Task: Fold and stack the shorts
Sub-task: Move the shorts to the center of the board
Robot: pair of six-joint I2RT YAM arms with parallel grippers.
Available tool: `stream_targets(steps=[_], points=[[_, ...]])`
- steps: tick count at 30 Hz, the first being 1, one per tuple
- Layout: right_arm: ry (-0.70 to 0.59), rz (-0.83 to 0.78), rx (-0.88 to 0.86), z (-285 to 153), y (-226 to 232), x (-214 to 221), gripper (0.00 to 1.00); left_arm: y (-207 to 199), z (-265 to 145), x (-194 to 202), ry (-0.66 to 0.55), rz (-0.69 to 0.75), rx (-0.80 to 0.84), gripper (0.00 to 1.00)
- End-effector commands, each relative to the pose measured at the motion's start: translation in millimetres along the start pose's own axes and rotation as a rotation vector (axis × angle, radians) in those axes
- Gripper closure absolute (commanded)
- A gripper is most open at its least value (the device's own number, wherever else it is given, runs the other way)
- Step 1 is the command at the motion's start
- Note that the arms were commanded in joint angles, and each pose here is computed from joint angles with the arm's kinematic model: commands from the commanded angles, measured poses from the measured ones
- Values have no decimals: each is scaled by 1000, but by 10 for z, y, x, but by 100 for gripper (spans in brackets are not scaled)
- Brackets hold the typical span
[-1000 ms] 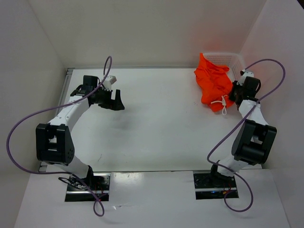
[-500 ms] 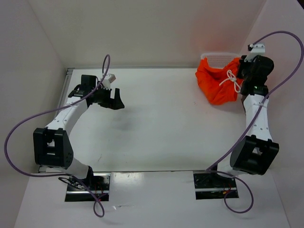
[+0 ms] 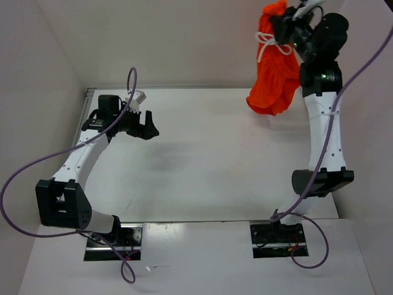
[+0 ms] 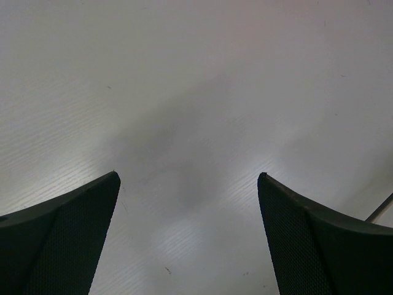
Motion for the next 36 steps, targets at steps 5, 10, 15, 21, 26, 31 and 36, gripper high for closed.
stream_targets(steps=[5,10,15,21,26,31,36], points=[[-101,269,-342,202,1109,-483,100,246,-345,-290,-128,36,-135,1],[3,324,-263,447,997,16,95,510,-582,-214,-146,-4,-261,1],[262,373,-160,575,890,1143,41,579,-634,-116,-135,-22,-306,1],[500,331,38,556,627,2334,1,653,-561,117,-72,-59,-341,1],[629,207,74,361,516,2867,4,568,-411,388,-8,-106,-257,1],[872,133,-126,-147,1083,3625,16,503,-246,647,52,-157,-173,1],[998,213,-147,-344,1317,4158,17,493,-123,722,75,-184,-113,1]])
Point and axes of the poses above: each gripper's point midway between its finger pads, its own z axis out along the fingers, its own y axis along the line the jaws close on, x = y × z, the point moved 3 cm from there along -z, back along the fingers, and after that the axes turned 6 degrees about z, right-handed, at the moved point
